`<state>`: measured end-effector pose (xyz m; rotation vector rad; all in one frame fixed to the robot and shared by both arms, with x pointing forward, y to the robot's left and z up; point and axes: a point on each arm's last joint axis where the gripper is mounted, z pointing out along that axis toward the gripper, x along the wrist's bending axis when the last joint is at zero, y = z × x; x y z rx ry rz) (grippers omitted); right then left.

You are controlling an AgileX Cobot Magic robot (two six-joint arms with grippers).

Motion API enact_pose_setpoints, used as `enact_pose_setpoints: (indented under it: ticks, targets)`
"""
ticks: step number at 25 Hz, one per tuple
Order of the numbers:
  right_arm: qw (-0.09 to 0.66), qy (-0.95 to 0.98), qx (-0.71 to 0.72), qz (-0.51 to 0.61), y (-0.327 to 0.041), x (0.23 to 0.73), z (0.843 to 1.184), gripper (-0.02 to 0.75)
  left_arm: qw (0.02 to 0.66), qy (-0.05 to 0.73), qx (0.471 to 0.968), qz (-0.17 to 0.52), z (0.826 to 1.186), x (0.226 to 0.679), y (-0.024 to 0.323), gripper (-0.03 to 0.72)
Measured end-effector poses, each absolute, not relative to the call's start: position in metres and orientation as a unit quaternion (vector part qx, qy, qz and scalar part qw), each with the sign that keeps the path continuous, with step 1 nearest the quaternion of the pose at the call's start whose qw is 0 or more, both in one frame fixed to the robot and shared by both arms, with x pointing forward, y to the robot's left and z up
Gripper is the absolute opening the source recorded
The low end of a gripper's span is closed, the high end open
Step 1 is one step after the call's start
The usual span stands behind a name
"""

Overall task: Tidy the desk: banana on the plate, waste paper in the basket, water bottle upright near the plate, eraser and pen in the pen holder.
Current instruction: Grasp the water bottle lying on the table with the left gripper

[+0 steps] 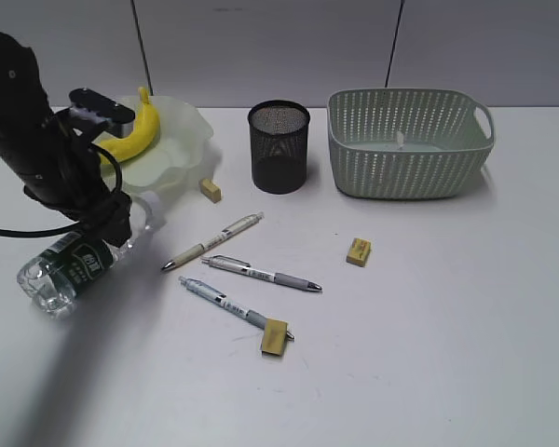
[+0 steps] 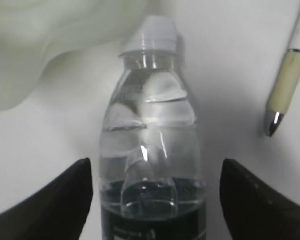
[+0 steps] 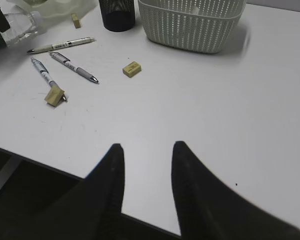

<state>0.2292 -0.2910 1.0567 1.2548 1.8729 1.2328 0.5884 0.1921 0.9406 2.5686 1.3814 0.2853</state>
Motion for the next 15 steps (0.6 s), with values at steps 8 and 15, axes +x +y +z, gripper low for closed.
enact_pose_setpoints:
  ticks: [8, 15]
  targets:
    - [0.282, 0.699, 0.469, 0.460, -0.291, 0.229, 1.057, 0.267, 0.102, 0.470, 0.871, 0.096, 0.916, 0.596, 0.190, 0.604]
    - [0.282, 0.699, 0.469, 0.460, -0.291, 0.229, 1.057, 0.267, 0.102, 0.474, 0.869, 0.095, 0.908, 0.599, 0.189, 0.507]
